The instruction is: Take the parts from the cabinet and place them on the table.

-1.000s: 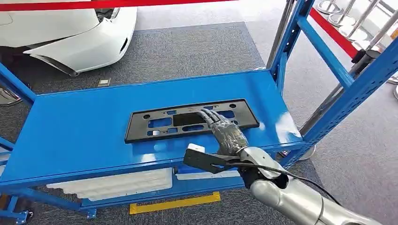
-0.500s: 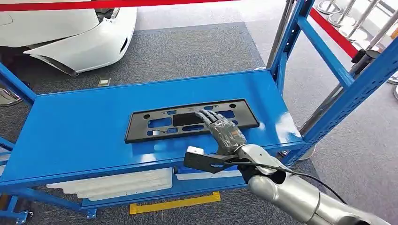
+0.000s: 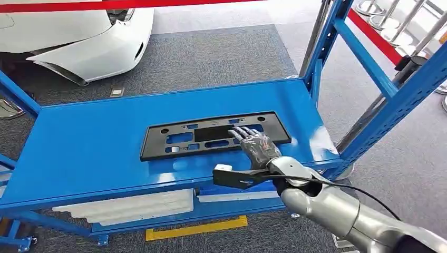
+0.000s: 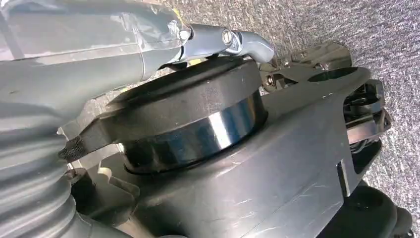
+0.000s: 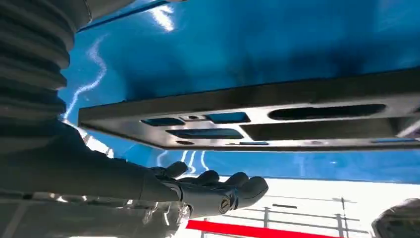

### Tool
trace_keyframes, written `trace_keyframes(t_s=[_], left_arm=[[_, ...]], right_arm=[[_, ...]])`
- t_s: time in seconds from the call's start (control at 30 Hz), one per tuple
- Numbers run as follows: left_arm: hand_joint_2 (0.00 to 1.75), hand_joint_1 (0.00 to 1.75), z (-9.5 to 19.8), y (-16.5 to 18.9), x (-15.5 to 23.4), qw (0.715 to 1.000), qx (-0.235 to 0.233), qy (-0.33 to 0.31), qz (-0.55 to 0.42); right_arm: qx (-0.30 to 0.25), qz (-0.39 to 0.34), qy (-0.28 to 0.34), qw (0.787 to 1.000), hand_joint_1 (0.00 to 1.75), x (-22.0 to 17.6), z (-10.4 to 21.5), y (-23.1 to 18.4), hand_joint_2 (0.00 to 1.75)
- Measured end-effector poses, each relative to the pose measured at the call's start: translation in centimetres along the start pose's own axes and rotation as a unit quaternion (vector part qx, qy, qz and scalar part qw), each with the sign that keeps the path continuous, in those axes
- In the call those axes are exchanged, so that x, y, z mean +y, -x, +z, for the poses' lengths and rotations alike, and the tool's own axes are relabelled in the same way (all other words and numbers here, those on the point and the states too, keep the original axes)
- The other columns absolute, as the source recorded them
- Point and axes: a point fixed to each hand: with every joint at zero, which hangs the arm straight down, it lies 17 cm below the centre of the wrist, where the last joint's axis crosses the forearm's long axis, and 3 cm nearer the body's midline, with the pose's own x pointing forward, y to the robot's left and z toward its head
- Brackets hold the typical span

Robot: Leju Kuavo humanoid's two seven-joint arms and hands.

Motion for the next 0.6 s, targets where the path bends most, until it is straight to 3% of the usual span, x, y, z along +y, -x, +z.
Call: trace_keyframes(t_s=[0.6], left_arm=[[1.75, 0.0, 0.0, 0.0, 0.1, 1.0, 0.002, -0.002, 0.006]], right_arm=[[0.097, 0.079, -0.046, 0.991, 0.0, 2.5, 0.5, 8.8, 1.75]])
